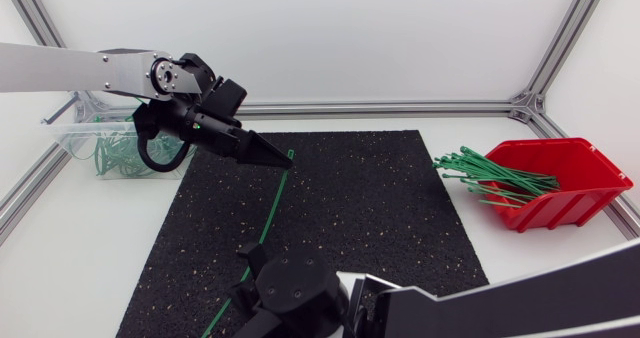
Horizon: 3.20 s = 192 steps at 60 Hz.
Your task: Take a green cable tie from the red box, thread the tail through the head to close it, then place it in the transparent bin on the left.
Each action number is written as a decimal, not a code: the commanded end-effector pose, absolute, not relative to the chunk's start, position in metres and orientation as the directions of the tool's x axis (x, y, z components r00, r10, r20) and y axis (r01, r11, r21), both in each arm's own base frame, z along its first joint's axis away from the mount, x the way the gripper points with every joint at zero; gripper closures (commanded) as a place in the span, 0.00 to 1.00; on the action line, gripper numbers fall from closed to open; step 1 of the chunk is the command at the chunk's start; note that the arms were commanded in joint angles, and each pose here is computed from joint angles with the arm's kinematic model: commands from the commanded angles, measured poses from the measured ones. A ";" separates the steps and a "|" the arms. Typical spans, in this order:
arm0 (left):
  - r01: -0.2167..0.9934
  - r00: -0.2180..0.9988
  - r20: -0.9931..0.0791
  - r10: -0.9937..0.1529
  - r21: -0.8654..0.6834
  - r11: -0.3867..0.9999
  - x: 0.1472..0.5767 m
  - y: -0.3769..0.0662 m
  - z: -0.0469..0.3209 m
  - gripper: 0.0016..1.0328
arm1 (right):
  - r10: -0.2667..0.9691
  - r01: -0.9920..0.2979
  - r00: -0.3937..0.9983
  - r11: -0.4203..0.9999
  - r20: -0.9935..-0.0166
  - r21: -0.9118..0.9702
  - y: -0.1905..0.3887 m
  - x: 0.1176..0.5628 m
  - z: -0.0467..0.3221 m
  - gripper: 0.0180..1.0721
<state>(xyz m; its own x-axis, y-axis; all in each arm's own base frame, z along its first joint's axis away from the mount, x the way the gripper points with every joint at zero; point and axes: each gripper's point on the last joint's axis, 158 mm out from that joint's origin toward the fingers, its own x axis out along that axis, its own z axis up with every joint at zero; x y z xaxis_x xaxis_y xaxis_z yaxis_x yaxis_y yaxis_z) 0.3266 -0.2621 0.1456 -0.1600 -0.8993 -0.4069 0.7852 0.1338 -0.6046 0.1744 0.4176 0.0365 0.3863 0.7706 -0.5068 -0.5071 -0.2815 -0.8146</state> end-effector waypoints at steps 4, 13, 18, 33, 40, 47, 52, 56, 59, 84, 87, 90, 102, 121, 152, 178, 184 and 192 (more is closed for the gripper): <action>0.785 -0.168 -0.407 -0.898 -0.606 0.127 0.329 -0.262 0.137 0.97 | 0.764 -0.492 0.367 -0.325 -0.531 -0.807 0.419 0.161 0.024 0.81; 0.785 -0.165 -0.408 -0.898 -0.605 0.130 0.330 -0.262 0.137 0.97 | 0.764 -0.490 0.359 -0.336 -0.537 -0.805 0.419 0.155 0.020 0.81; 0.785 -0.166 -0.408 -0.898 -0.606 0.130 0.330 -0.262 0.137 0.97 | 0.765 -0.487 0.353 -0.341 -0.538 -0.804 0.420 0.151 0.019 0.81; 0.783 -0.168 -0.409 -0.897 -0.608 0.131 0.331 -0.262 0.134 0.97 | 0.768 -0.483 0.349 -0.344 -0.537 -0.805 0.419 0.144 0.018 0.83; 0.781 -0.169 -0.411 -0.896 -0.611 0.133 0.331 -0.262 0.134 0.97 | 0.771 -0.481 0.349 -0.340 -0.532 -0.808 0.420 0.144 0.021 0.91; 0.780 -0.170 -0.411 -0.896 -0.612 0.133 0.330 -0.262 0.133 0.97 | 0.761 -0.532 0.359 -0.309 -0.540 -0.789 0.422 0.153 0.023 0.95; 0.780 -0.169 -0.412 -0.895 -0.611 0.134 0.330 -0.262 0.133 0.97 | 0.757 -0.587 0.348 -0.283 -0.552 -0.758 0.423 0.161 0.030 0.95; 0.779 -0.170 -0.413 -0.895 -0.612 0.134 0.329 -0.262 0.133 0.97 | 0.753 -0.647 0.331 -0.258 -0.569 -0.717 0.423 0.168 0.034 0.95; 0.784 -0.167 -0.412 -0.896 -0.607 0.133 0.329 -0.262 0.135 0.97 | 0.750 -0.687 0.316 -0.241 -0.581 -0.685 0.423 0.172 0.036 0.95; 0.830 -0.091 -0.396 -0.914 -0.537 0.151 0.322 -0.256 0.166 0.97 | 0.702 -0.992 -0.007 -0.095 -0.712 -0.084 0.391 0.179 0.064 0.95; 0.835 -0.069 -0.387 -0.919 -0.527 0.159 0.320 -0.256 0.173 0.97 | 0.724 -0.998 -0.048 -0.067 -0.688 -0.001 0.387 0.178 0.083 0.95; 0.838 -0.059 -0.382 -0.922 -0.520 0.163 0.318 -0.257 0.176 0.97 | 0.726 -0.996 -0.085 -0.052 -0.682 0.069 0.382 0.175 0.093 0.95; 0.829 -0.027 -0.351 -0.936 -0.532 0.175 0.310 -0.265 0.180 0.97 | 0.691 -0.936 -0.208 0.066 -0.692 0.347 0.362 0.173 0.114 0.95; 0.830 -0.030 -0.329 -0.944 -0.534 0.160 0.289 -0.272 0.186 0.97 | 0.729 -0.895 -0.258 0.067 -0.634 0.441 0.332 0.159 0.160 0.95; 0.862 0.000 -0.264 -0.965 -0.490 0.134 0.269 -0.279 0.202 0.97 | 0.715 -0.753 -0.305 0.223 -0.629 0.619 0.303 0.165 0.178 0.95; 0.810 0.047 -0.152 -0.987 -0.572 0.127 0.264 -0.279 0.218 0.97 | 0.774 -0.542 -0.296 0.347 -0.560 0.766 0.315 0.146 0.219 0.95; 0.792 0.039 -0.109 -0.993 -0.602 0.097 0.256 -0.279 0.229 0.97 | 0.792 -0.467 -0.297 0.367 -0.534 0.804 0.318 0.146 0.230 0.95; 0.780 0.029 -0.095 -0.995 -0.621 0.082 0.237 -0.278 0.235 0.97 | 0.817 -0.362 -0.276 0.399 -0.506 0.842 0.320 0.151 0.238 0.95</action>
<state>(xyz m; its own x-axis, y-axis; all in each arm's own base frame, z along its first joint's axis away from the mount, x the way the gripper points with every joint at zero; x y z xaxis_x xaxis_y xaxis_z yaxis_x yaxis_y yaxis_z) 0.2529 -0.2782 0.2319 0.0495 -0.9928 -0.1095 0.8006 0.1050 -0.5899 0.1499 0.3198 0.2259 -0.2902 0.8009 -0.5237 -0.4416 0.3734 0.8158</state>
